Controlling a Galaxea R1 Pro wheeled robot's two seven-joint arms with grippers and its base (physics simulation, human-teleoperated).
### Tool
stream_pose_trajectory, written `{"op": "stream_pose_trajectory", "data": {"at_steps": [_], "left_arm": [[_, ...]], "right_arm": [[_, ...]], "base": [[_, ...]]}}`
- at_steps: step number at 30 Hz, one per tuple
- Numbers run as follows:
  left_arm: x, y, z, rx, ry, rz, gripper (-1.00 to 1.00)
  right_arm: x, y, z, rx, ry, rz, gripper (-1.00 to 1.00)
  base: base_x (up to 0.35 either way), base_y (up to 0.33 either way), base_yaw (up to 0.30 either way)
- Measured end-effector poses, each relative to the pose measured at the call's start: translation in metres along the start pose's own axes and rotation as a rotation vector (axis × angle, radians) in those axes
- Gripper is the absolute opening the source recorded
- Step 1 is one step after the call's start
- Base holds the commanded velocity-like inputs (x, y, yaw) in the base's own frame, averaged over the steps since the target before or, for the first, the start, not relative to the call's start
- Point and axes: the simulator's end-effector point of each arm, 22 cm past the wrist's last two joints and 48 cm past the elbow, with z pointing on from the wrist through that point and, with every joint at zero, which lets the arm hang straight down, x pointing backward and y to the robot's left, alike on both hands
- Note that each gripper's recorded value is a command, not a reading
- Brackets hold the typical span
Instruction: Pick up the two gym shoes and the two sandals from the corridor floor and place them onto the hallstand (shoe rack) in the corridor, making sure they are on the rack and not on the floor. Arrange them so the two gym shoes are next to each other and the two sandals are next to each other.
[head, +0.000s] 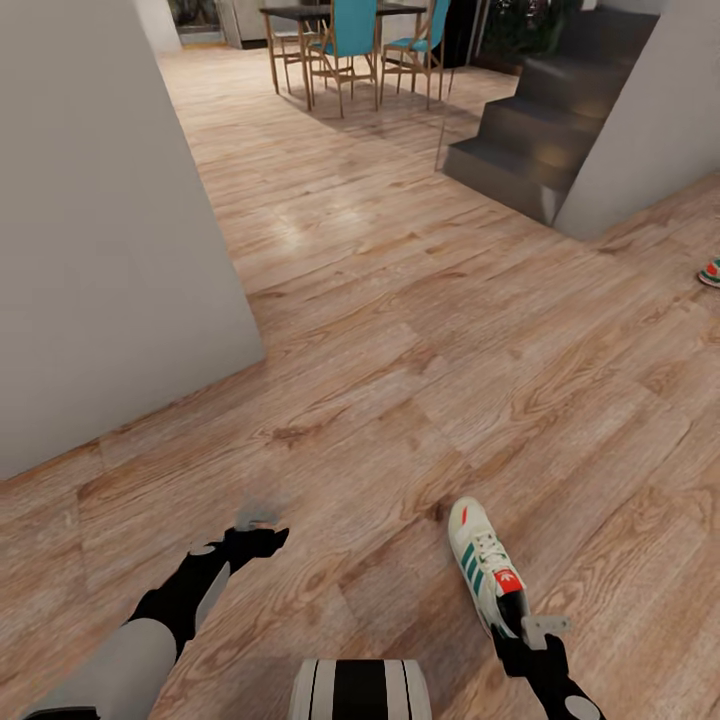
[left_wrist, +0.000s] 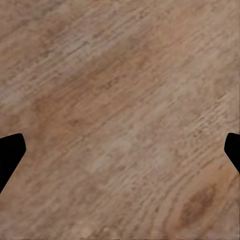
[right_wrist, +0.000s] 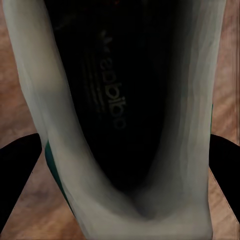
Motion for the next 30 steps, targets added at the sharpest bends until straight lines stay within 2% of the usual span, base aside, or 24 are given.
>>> {"op": "stream_pose_trajectory", "data": {"at_steps": [5,7,9,14,20,25,30], "left_arm": [[0.023,0.025,-0.016,-0.039,-0.026,0.018,1.0],[0.034,0.032,-0.021,-0.05,-0.021,0.02,1.0],[0.041,0.035,-0.026,-0.055,-0.027,0.022,1.0],[0.049,0.039,-0.04,-0.074,-0.094,0.038,1.0],[0.068,0.045,-0.055,-0.111,-0.108,0.035,1.0],[0.058,0.05,-0.063,-0.144,-0.156,0.04,1.0],[0.053,0.058,-0.071,-0.201,-0.178,0.032,1.0]], "right_arm": [[-0.012,-0.001,-0.003,0.003,-0.025,0.002,-1.0],[-0.017,-0.003,-0.004,0.006,-0.035,0.002,-1.0],[-0.02,-0.005,-0.005,0.009,-0.043,0.003,-1.0],[-0.035,-0.018,-0.01,0.036,-0.093,0.027,-1.0],[-0.042,-0.033,-0.016,0.064,-0.118,0.058,-1.0],[-0.034,-0.038,-0.021,0.074,-0.13,0.067,-1.0],[-0.021,-0.04,-0.028,0.08,-0.159,0.07,-1.0]], "base": [[0.0,0.0,-0.002],[0.0,0.0,-0.091],[0.0,0.0,-0.204],[0.0,0.0,-0.257],[0.0,0.0,-0.275],[0.0,0.0,-0.277],[0.0,0.0,-0.275]]}}
